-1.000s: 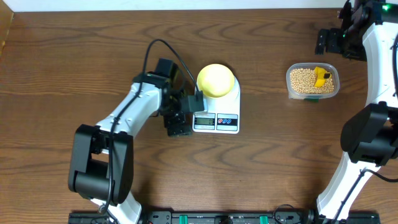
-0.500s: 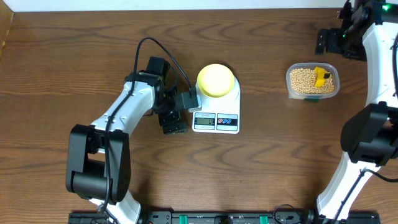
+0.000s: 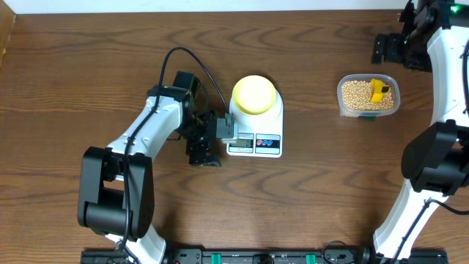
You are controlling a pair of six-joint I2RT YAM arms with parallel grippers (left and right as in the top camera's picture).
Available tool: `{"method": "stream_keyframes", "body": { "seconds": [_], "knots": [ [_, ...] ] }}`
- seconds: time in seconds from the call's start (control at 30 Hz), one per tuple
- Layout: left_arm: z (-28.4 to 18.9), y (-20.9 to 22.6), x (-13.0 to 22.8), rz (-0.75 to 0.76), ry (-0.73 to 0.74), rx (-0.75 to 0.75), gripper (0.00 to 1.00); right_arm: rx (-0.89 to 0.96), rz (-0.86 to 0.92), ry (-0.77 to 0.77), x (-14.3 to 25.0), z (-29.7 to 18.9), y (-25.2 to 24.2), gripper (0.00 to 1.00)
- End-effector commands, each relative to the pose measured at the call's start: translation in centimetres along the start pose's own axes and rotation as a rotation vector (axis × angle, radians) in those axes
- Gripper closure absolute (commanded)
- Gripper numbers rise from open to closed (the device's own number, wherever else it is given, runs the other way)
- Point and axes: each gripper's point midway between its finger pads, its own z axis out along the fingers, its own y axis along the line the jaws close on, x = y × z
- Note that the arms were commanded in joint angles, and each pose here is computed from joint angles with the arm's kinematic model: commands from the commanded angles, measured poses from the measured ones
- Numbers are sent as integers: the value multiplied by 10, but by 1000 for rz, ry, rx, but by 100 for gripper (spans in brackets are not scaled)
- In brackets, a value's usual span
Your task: Scoop item into bowl and weigh 50g on scale
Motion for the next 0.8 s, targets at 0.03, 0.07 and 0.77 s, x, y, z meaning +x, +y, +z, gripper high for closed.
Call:
{"method": "stream_keyframes", "body": {
  "seconds": [0.03, 0.07, 0.77],
  "knots": [
    [0, -12, -6, 68, -23, 30, 2, 12, 3, -15, -4, -4, -4, 1],
    [-1, -11, -6, 70, -21, 24, 2, 12, 3, -15, -4, -4, -4, 1],
    [-3, 0, -6, 99, 38, -41, 2, 12, 3, -15, -4, -4, -4, 1]
  ]
}}
